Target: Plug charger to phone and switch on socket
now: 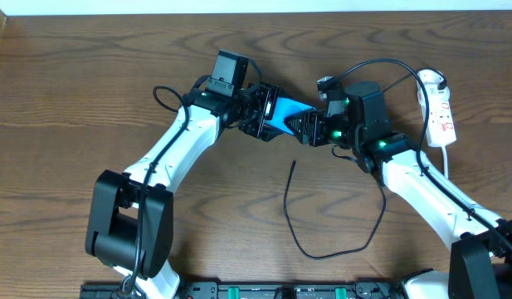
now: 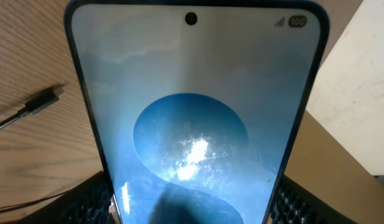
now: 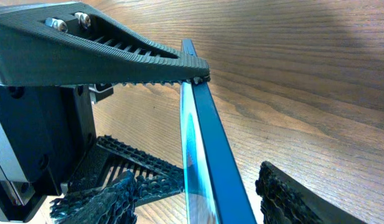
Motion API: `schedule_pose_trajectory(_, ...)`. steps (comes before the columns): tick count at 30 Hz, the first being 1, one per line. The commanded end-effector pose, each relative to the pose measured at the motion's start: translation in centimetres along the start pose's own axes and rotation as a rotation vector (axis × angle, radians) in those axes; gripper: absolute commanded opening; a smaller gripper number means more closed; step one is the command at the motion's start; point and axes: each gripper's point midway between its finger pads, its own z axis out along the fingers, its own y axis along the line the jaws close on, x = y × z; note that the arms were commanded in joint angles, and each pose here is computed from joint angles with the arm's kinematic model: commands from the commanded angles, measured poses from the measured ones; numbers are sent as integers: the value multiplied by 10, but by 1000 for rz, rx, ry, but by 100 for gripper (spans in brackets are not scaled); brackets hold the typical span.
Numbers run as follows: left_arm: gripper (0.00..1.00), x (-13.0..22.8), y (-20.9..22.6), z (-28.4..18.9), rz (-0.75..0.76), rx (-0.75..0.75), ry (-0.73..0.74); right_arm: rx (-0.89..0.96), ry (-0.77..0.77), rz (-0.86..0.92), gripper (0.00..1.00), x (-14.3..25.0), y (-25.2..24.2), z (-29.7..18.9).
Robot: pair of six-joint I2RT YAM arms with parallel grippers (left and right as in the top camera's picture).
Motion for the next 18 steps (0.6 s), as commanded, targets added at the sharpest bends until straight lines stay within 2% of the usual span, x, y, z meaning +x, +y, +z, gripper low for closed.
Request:
schedule_pose_trajectory(1,7,16,-9,-7,18,28,32,-5,-12,-21,59,-6,6,0)
schedule_pose_trajectory(6,7,21,-11,-4,31,33,40,6,-13,-17,58,-6,4,0)
schedule_pose_trajectory(11,7,21,-11,-4,31,32,41,7,-13,-16,50,-6,3,0)
schedule_pose_trajectory(13,7,21,-11,-4,31,32,41,6,-14,-16,47,-6,4,0)
schedule_pose_trajectory(18,7,21,-11,-4,31,32,41,6,-13,-15,29,-6,3,0)
